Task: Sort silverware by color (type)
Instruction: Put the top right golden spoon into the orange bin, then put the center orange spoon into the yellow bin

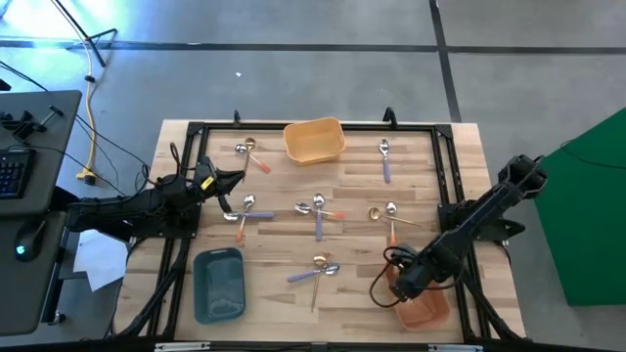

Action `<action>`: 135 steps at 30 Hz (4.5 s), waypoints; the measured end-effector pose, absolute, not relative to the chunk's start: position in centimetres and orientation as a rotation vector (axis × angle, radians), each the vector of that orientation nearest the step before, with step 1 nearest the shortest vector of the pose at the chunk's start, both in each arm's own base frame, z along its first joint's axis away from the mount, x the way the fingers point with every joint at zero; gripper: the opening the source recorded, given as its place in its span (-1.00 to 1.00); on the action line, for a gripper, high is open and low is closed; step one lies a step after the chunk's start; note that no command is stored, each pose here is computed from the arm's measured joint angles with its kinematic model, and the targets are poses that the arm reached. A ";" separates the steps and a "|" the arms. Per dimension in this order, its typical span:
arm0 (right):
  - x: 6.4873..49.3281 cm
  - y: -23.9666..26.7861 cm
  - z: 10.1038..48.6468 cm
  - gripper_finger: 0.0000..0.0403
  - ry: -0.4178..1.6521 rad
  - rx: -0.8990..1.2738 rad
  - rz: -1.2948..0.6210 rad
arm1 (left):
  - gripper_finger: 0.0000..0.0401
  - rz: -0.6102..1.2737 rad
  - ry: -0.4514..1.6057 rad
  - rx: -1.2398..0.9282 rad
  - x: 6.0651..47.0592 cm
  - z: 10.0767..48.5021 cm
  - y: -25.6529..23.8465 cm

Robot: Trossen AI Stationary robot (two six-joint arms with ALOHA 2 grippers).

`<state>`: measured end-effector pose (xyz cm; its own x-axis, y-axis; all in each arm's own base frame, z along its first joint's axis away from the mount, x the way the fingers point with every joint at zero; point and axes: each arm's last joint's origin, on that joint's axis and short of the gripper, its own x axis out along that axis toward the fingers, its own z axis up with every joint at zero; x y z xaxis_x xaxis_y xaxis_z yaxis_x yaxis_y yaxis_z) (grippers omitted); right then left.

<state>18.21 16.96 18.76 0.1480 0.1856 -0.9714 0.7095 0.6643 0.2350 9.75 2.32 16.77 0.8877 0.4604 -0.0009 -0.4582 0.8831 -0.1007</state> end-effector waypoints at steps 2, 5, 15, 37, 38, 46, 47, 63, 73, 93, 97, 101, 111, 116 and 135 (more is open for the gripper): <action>18.1 16.9 18.0 -0.98 1.406 0.820 -0.428 | -0.90 0.461 -0.022 -0.101 9.8 16.8 2.3; 17.8 16.7 17.4 -0.97 1.413 0.806 -0.426 | -0.90 0.462 -0.023 -0.101 9.8 16.8 2.3; 18.1 16.9 18.3 -0.71 1.439 0.720 -0.340 | -0.90 0.460 -0.037 -0.166 9.8 16.8 2.3; 24.5 10.2 26.0 -0.97 1.308 0.126 -0.029 | -0.90 0.447 -0.078 -0.184 9.8 17.1 2.3; 25.1 9.5 26.1 -0.98 1.269 0.091 -0.004 | -0.90 0.436 -0.078 -0.190 9.8 17.1 2.2; 30.5 2.2 25.2 -1.00 0.761 -0.041 0.221 | -0.96 0.346 -0.042 -0.201 10.1 16.9 2.0; 30.7 1.3 24.8 -1.00 0.693 -0.058 0.229 | -0.98 0.346 -0.032 -0.221 10.2 17.0 2.0; 29.7 -5.7 21.9 -1.00 0.498 -0.043 0.194 | -1.00 0.378 0.305 -0.273 13.4 17.0 2.8; 29.6 -2.1 18.9 -0.78 0.763 0.089 0.024 | -1.00 0.384 0.186 -0.202 15.3 18.4 3.2; 31.6 -1.6 12.0 -0.26 0.930 0.094 -0.125 | -1.00 0.389 0.122 -0.278 15.5 18.8 3.3; 31.8 -1.6 11.7 -0.48 0.929 0.105 -0.126 | -1.00 0.391 0.095 -0.281 15.4 19.1 3.5; 31.8 -1.6 11.6 -0.77 0.929 0.103 -0.125 | -1.00 0.393 0.085 -0.294 15.4 19.2 3.5; 32.0 -2.0 13.0 -0.79 0.857 0.116 -0.081 | -1.00 0.390 0.103 -0.326 15.4 18.9 3.5; 31.7 -3.0 16.4 -0.79 0.773 0.134 -0.089 | -1.00 0.390 0.103 -0.326 15.4 18.9 3.5; 36.1 -21.5 21.8 -0.79 1.006 -0.023 -0.331 | -1.00 0.395 0.104 -0.318 15.4 18.9 3.5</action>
<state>36.13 -21.51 21.77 0.4900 -0.2829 -0.8246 0.2622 0.9499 -0.1701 15.35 3.46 18.92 0.9186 0.3609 -0.1609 -0.3934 0.8743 -0.2843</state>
